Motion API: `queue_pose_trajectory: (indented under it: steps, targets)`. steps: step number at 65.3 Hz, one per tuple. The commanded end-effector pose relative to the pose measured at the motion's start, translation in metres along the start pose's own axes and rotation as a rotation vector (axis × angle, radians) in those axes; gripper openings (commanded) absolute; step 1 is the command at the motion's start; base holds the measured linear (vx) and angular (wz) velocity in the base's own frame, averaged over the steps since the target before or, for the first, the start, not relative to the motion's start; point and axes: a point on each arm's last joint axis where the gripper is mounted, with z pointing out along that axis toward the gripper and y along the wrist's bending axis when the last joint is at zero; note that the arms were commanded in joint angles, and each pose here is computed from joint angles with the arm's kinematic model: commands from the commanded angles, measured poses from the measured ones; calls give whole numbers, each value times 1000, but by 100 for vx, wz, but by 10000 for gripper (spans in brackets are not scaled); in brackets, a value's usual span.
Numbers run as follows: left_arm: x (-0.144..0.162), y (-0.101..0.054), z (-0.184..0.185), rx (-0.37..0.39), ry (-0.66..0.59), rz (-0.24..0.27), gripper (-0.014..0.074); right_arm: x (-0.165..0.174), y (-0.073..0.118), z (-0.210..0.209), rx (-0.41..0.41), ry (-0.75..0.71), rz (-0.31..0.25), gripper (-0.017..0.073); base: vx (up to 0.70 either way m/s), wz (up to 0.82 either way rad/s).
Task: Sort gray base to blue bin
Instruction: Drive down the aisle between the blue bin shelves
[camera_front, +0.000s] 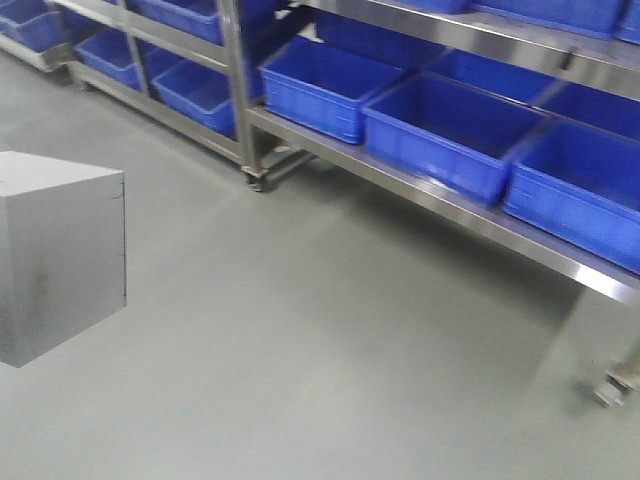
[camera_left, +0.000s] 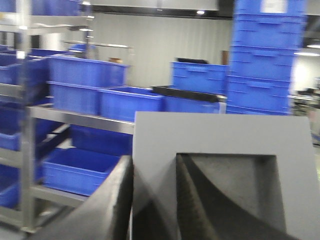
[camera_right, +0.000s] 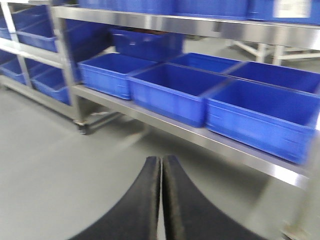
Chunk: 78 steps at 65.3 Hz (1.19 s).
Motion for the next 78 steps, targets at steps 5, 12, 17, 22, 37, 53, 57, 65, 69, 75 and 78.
queue_pose_trajectory:
  steps: [5, 12, 17, 22, 37, 53, 57, 65, 69, 75, 78]
  targets:
    - [-19, -4, -1, 26, -129, -13, 20, -7, 0, 0, 1, -73, -17, -5, 31, 58]
    - [-19, -4, -1, 26, -129, -13, 20, -7, 0, 0, 1, -73, -17, -5, 31, 53]
    - [-19, -4, -1, 26, -129, -13, 20, -7, 0, 0, 1, -73, -17, -5, 31, 48]
    - [-19, -4, -1, 26, -129, -13, 20, -7, 0, 0, 1, -73, -17, -5, 32, 46]
    - [-19, -4, -1, 26, -129, -13, 20, -7, 0, 0, 1, -73, -17, -5, 32, 48]
    - [-19, -4, -1, 26, -129, -13, 20, -7, 0, 0, 1, -73, -17, -5, 31, 56]
    - [-19, -4, -1, 26, -129, -13, 20, -7, 0, 0, 1, -73, -17, -5, 28, 58]
    - [-19, -4, -1, 26, -129, -13, 20, -7, 0, 0, 1, -73, -17, -5, 28, 58]
    - [-19, -4, -1, 26, -129, -13, 20, -7, 0, 0, 1, -73, -17, -5, 28, 54]
    - [-19, -4, -1, 26, -129, -13, 20, -7, 0, 0, 1, -73, -17, -5, 29, 50]
    - [-19, -4, -1, 26, -129, -13, 20, -7, 0, 0, 1, -73, -17, -5, 29, 46]
